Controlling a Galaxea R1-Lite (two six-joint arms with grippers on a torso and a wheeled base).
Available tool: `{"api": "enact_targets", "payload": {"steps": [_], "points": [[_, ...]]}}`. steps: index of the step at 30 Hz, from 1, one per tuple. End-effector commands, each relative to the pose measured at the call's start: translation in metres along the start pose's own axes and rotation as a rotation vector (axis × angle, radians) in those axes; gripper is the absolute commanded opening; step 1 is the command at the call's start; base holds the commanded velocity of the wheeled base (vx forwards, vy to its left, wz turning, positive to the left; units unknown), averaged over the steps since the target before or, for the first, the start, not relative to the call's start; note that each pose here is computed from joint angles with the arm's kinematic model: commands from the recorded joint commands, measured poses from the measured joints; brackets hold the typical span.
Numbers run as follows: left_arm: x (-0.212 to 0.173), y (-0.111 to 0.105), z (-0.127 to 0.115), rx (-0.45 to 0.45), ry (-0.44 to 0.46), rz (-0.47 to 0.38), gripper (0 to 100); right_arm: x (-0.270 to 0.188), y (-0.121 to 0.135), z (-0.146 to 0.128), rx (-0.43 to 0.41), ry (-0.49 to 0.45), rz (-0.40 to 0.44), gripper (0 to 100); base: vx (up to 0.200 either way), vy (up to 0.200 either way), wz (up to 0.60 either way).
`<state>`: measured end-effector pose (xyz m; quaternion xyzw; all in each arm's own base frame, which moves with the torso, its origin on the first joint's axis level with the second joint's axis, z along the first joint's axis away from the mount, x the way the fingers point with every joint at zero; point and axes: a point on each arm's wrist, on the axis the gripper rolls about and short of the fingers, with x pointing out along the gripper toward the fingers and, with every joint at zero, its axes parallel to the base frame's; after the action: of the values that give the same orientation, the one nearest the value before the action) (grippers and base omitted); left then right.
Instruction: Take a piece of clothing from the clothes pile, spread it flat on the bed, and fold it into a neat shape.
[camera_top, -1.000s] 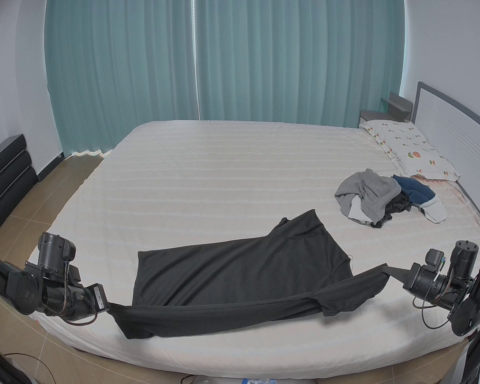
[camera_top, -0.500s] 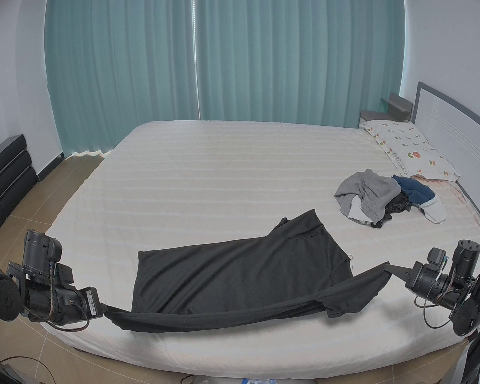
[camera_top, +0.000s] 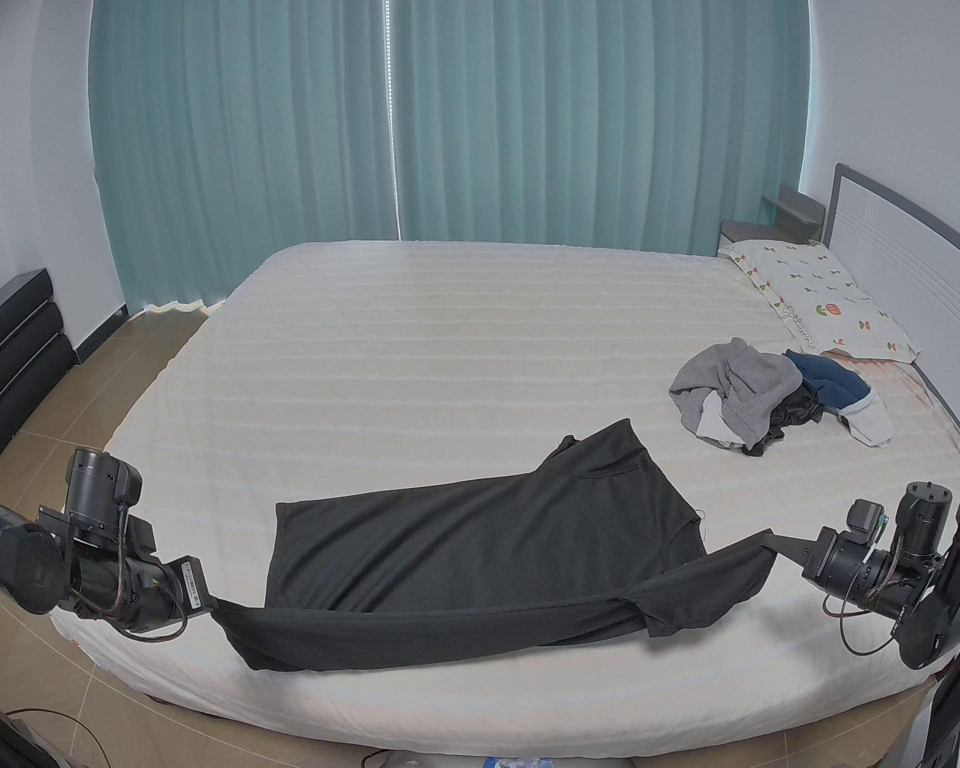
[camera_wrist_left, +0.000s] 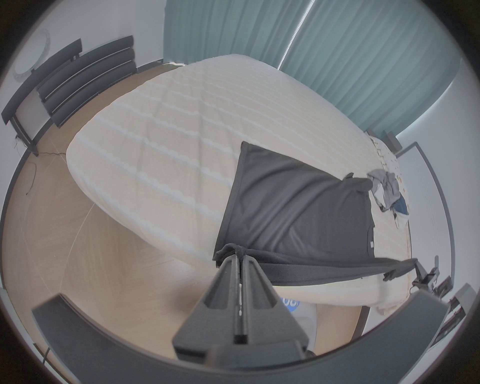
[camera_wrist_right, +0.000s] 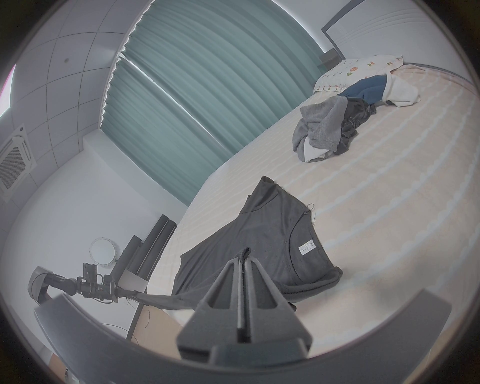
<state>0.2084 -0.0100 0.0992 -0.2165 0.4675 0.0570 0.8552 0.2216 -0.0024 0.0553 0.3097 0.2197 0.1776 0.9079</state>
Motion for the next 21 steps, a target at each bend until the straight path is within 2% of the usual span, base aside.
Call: {"api": "enact_targets", "payload": {"steps": [1, 7, 15, 21], "points": [[0.02, 0.003, 0.006, -0.042, 0.035, 0.026, 0, 0.016, -0.007, 0.002, 0.001, 0.006, 0.005, 0, 0.0, 0.0, 0.0], [0.049, -0.001, 0.011, -0.127, 0.021, 0.013, 0, 0.036, -0.024, 0.001, 0.022, 0.019, -0.025, 0, 0.0, 0.0, 0.0], [0.08, -0.002, 0.008, -0.146, 0.067, 0.031, 0, 0.054, -0.037, -0.002, 0.032, 0.033, -0.031, 0, 0.0, 0.0, 0.0], [0.103, -0.007, 0.016, -0.229, 0.038, 0.021, 0, 0.072, -0.051, -0.008, 0.056, 0.047, -0.055, 0, 0.0, 0.0, 0.0]]}}
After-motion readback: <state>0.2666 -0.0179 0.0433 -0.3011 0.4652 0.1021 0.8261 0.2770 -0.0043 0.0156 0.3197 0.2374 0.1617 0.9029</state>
